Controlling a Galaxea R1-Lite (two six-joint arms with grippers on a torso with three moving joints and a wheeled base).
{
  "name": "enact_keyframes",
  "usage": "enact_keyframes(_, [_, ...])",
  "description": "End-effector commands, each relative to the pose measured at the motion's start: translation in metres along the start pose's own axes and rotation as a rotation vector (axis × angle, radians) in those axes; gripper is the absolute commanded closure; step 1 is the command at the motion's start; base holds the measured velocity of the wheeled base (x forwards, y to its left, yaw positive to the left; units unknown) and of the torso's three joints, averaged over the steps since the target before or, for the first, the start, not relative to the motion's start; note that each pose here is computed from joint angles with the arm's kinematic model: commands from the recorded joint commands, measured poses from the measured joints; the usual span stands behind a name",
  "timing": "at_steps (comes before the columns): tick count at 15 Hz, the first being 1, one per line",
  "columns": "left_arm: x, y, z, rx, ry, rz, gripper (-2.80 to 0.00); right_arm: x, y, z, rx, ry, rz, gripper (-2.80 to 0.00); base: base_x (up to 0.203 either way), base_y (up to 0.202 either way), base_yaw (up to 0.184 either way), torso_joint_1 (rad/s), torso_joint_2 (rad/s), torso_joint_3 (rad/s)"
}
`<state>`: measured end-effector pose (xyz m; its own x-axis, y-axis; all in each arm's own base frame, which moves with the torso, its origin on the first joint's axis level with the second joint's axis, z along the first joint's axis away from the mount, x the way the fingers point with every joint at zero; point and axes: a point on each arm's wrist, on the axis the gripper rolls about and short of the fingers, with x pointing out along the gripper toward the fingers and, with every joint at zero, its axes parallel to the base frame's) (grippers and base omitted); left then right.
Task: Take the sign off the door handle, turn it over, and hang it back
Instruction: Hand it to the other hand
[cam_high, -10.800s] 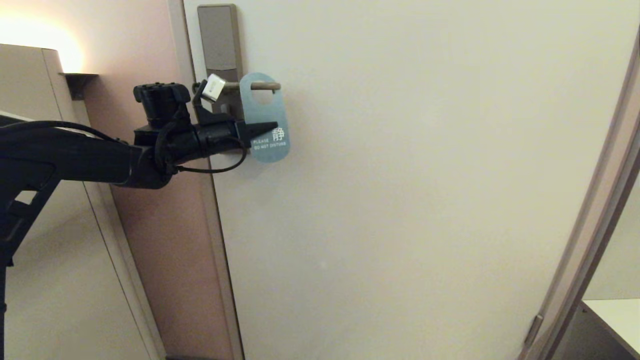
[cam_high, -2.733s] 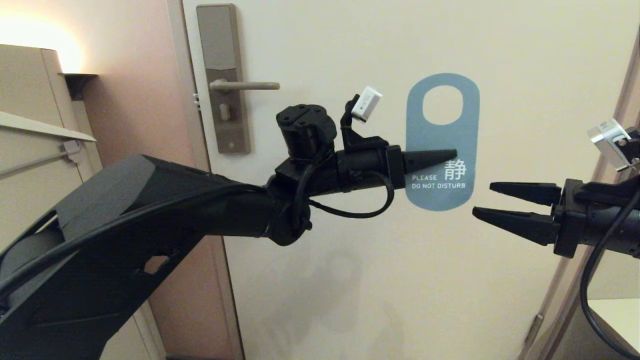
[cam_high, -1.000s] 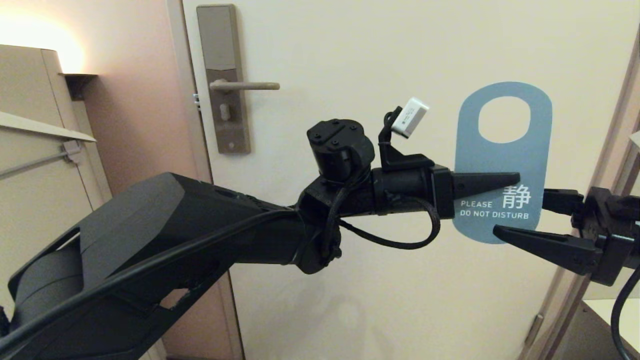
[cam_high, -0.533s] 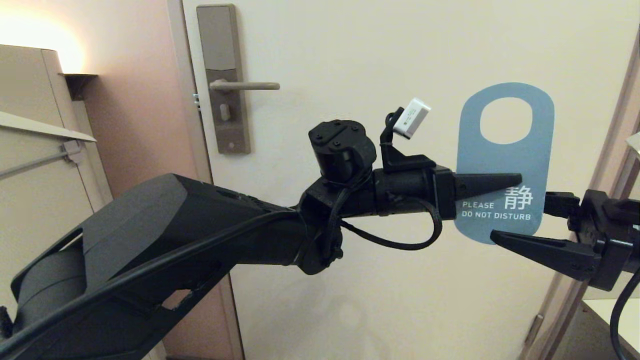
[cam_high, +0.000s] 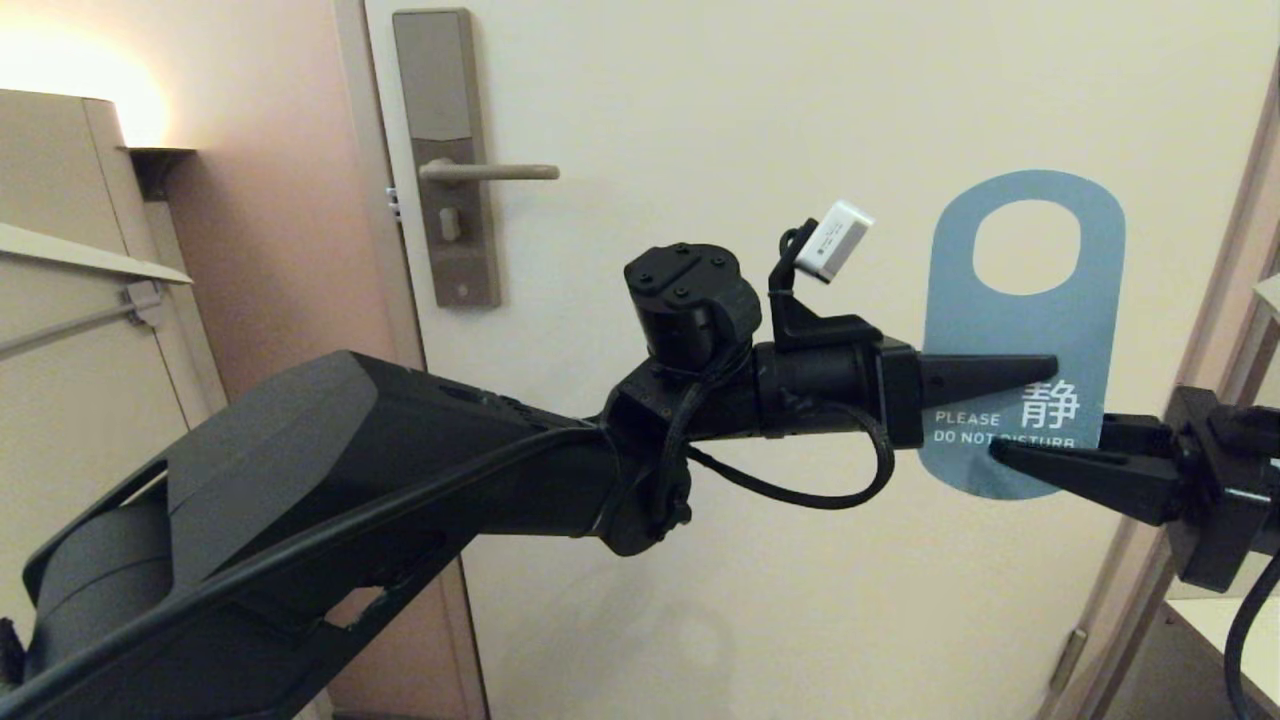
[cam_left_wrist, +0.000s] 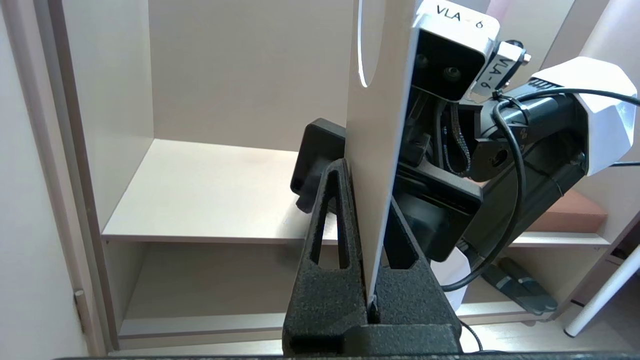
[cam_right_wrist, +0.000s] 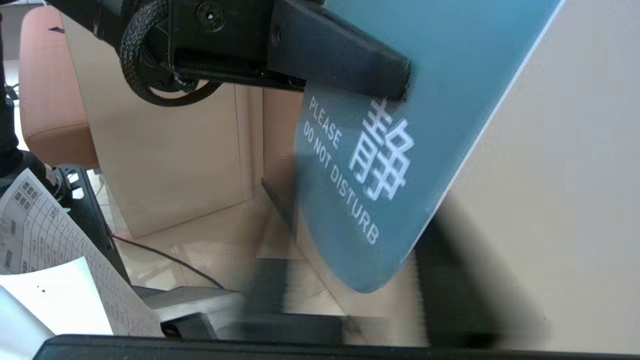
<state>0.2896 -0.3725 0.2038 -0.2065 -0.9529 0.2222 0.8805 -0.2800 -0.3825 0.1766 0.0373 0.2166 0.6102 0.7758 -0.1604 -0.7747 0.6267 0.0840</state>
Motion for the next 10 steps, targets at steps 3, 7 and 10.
enact_keyframes(3, [0.0009, -0.0013, 0.0001, 0.004, 0.0, -0.009, 0.0, -0.0019, 0.0023, -0.0009, -0.004, -0.003, 0.006, 0.0, 0.0, 0.0, 0.0, 0.0, 0.0, 0.0])
enact_keyframes(7, [0.0015, 0.0001, -0.0025, 0.026, -0.017, -0.029, 0.0, -0.0032, 0.0037, -0.0035, 0.0, 0.0, 0.005, 0.0, 0.0, 0.0, 0.0, 0.0, 0.0, 0.0])
enact_keyframes(10, [0.001, 0.0002, -0.002, 0.03, -0.016, -0.032, 0.0, -0.0038, 0.0041, -0.0058, 0.005, 0.005, 0.005, 0.0, 0.0, 0.0, 0.0, 0.0, 0.0, 0.0])
